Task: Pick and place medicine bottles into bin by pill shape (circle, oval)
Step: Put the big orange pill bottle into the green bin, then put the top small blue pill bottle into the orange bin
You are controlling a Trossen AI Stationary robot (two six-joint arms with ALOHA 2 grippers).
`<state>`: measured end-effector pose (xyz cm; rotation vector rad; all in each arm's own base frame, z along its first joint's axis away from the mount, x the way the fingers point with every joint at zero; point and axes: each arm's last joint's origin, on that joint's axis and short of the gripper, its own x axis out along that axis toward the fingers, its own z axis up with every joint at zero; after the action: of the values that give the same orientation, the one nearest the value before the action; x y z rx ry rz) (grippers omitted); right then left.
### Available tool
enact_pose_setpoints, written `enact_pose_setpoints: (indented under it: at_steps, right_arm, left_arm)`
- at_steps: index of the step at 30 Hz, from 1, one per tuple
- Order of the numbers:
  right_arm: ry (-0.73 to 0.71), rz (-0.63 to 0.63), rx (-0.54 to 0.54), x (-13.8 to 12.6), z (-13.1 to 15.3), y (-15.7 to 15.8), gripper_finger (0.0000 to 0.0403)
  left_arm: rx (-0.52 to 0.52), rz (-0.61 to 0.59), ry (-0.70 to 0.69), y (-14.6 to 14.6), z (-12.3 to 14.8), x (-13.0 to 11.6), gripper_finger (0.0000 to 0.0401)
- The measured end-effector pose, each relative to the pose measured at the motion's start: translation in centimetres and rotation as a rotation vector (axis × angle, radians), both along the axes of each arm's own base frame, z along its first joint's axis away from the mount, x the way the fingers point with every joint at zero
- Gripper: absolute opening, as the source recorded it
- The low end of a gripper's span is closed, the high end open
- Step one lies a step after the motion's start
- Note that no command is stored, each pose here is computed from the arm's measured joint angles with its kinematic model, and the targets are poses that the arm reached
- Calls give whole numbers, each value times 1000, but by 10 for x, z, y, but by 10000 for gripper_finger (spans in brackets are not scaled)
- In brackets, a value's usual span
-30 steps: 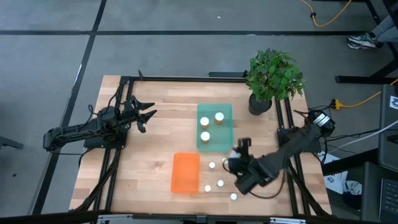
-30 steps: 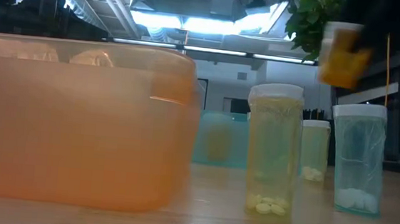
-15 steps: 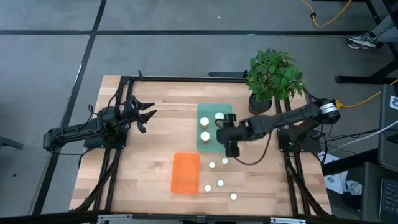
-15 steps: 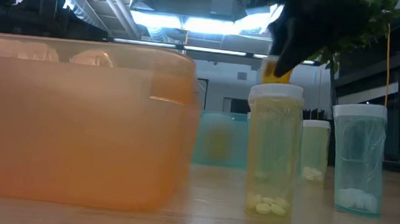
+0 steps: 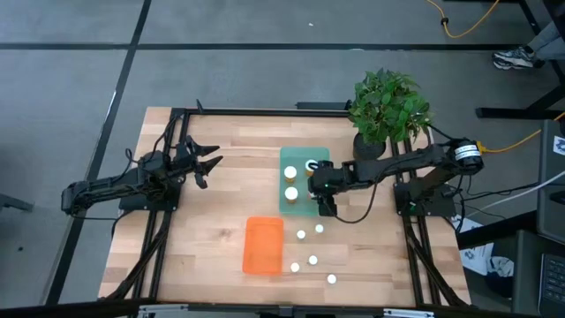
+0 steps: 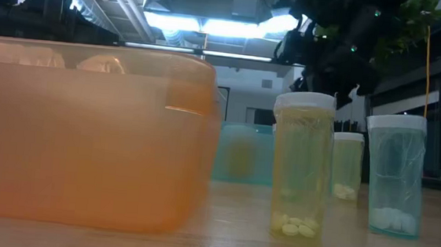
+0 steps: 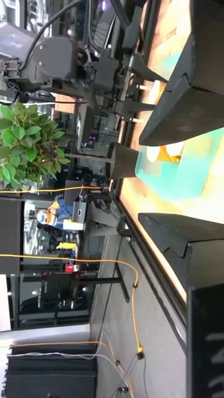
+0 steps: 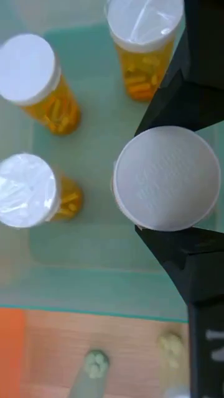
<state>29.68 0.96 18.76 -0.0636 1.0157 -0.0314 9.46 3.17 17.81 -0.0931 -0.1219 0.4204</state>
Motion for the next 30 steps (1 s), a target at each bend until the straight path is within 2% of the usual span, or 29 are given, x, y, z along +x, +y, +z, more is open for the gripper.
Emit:
enact_pose_setpoints:
  at_steps: [10,21,26,30]
  right_arm:
    - [-28,0,0,2,1,0,241]
    - [-94,-5,-2,7,5,0,235]
    - [-190,-46,-28,19,28,-1,236]
    - [-186,-153,80,23,49,0,236]
  left_arm:
    - [0,0,0,0,0,0,177]
    - [0,0,0,0,0,0,177]
    - [0,0,0,0,0,0,177]
    - [0,0,0,0,0,0,177]
